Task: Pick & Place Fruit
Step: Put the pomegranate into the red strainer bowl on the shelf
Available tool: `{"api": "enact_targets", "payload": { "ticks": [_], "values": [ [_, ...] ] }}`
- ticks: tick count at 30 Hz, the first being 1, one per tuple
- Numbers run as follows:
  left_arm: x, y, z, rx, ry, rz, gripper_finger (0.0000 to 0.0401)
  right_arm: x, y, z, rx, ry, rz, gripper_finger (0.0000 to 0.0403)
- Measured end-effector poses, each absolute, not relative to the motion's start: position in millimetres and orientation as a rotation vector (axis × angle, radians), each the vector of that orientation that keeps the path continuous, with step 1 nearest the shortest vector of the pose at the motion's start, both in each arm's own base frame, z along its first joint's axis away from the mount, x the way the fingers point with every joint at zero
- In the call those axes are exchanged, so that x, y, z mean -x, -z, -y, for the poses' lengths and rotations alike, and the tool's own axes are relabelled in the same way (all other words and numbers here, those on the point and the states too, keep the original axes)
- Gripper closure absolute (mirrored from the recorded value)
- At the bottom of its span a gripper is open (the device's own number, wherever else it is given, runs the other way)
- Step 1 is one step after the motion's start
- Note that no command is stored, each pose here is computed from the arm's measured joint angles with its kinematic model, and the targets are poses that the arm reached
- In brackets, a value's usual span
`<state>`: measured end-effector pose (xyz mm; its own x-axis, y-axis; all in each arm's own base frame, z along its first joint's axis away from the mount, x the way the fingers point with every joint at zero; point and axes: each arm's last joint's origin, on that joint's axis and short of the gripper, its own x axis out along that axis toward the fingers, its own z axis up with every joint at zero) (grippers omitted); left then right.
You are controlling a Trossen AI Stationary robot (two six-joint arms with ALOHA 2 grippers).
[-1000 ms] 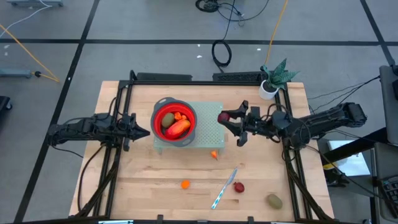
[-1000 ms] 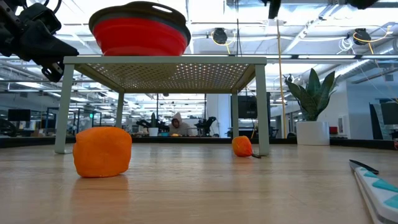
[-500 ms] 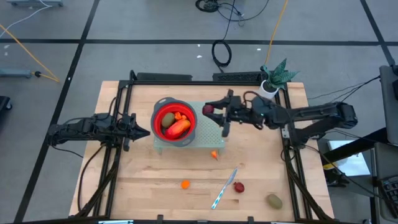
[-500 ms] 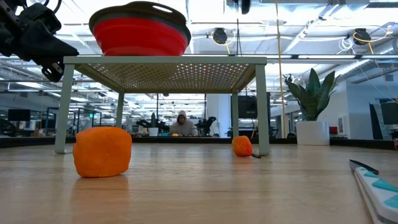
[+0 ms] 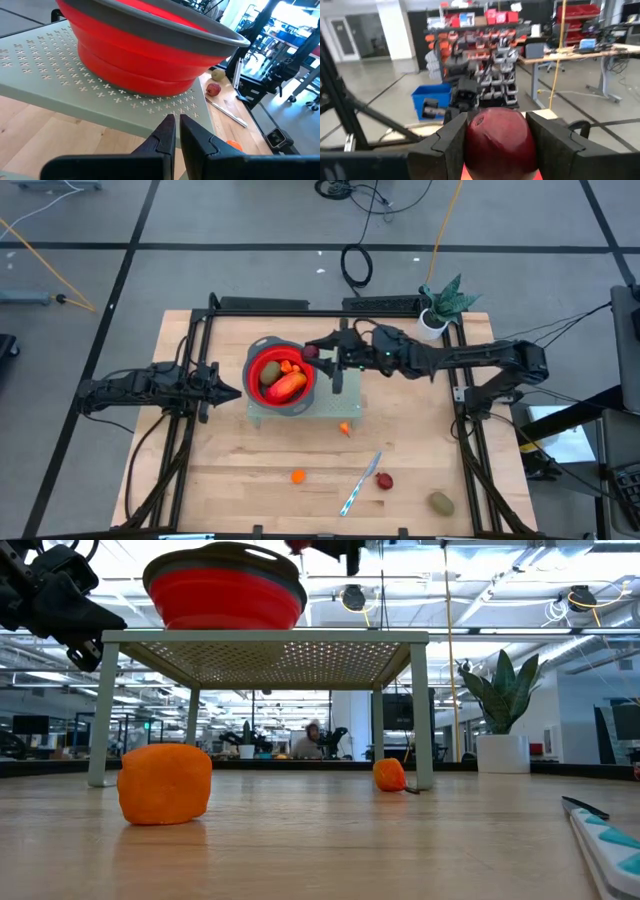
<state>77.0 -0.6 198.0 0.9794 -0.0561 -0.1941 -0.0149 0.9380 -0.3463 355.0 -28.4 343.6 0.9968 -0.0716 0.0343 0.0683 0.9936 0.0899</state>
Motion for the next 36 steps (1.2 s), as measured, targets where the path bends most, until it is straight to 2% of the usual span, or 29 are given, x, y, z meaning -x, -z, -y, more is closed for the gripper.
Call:
{"api": "enact_targets", "payload": {
  "ticks": [15,36],
  "values": [
    [-77,-198,1,0.356,0.021,-0.204,0.0377,-395,-315,30,-0.122,-0.046,-0.05,0.0221],
    [-77,-198,1,0.357,0.021,-0.204,0.0377,-402,-289,33,-0.079,-0.034,-0.184,0.022]
  ]
}}
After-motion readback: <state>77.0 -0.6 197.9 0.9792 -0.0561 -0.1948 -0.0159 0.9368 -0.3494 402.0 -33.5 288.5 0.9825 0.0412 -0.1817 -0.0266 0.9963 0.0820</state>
